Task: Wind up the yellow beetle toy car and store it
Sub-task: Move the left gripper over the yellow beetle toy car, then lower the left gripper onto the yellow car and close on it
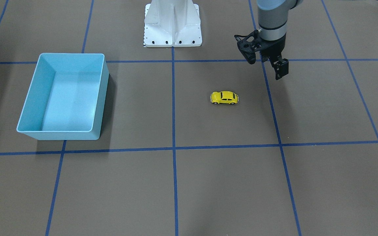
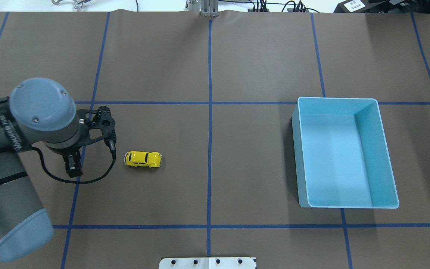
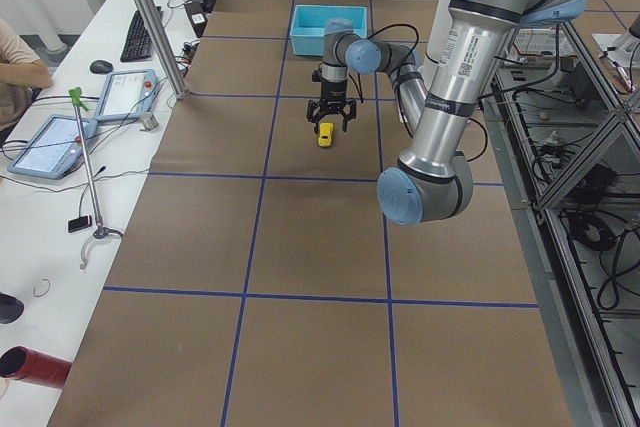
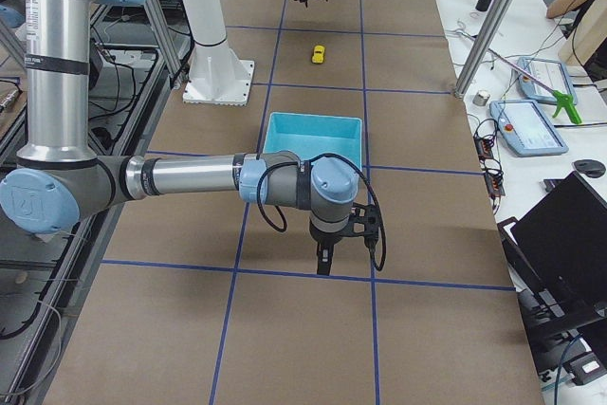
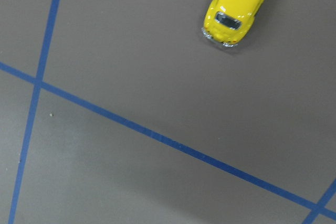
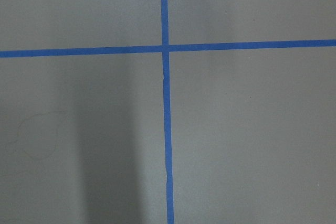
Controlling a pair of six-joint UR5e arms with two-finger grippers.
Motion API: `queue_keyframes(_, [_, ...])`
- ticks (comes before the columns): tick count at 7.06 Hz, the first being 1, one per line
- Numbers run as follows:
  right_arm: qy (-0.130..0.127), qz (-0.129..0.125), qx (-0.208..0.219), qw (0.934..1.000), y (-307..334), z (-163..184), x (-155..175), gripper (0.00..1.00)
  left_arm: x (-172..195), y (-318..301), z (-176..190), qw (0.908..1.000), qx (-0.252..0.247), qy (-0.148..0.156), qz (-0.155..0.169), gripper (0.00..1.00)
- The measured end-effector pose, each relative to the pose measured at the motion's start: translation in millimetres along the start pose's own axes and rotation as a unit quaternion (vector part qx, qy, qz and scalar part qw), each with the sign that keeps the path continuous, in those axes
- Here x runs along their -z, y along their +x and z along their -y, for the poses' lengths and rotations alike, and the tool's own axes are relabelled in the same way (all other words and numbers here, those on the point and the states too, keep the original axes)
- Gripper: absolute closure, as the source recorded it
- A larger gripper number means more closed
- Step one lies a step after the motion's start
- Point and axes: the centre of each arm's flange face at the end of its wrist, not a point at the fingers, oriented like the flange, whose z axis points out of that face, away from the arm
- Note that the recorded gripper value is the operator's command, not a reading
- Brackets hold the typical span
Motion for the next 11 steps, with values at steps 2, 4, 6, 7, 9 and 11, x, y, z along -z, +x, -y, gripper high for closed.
queue_keyframes(2, [0.000, 0.000, 0.000, 1.0000, -0.1, 0.1, 0.1, 0.00, -3.9, -22.5, 68.1, 0.9940, -0.107, -0.022, 0.009, 0.01])
queue_keyframes(4, [0.000, 0.000, 0.000, 1.0000, -0.2, -0.1, 0.2, 0.00, -14.8, -40.2, 116.2, 0.9854, -0.161, -0.054, 0.003, 0.00])
queue_keyframes(6, [0.001, 0.000, 0.001, 1.0000, -0.2, 0.2, 0.8, 0.00, -23.4, -34.7, 136.7, 0.9859, -0.151, -0.072, -0.009, 0.00])
queue_keyframes(7, [0.001, 0.000, 0.001, 1.0000, -0.3, 0.4, 1.1, 0.00, -29.1, -21.3, 146.3, 0.9873, -0.138, -0.077, -0.014, 0.00])
queue_keyframes(9, [0.001, 0.001, 0.001, 1.0000, -0.2, 0.0, 0.9, 0.00, -38.1, 24.4, 170.9, 0.9885, -0.126, -0.081, -0.024, 0.00])
queue_keyframes(11, [0.001, 0.002, 0.000, 1.0000, -0.1, -0.2, 0.8, 0.00, -43.9, 45.1, 185.1, 0.9871, -0.135, -0.084, -0.023, 0.01])
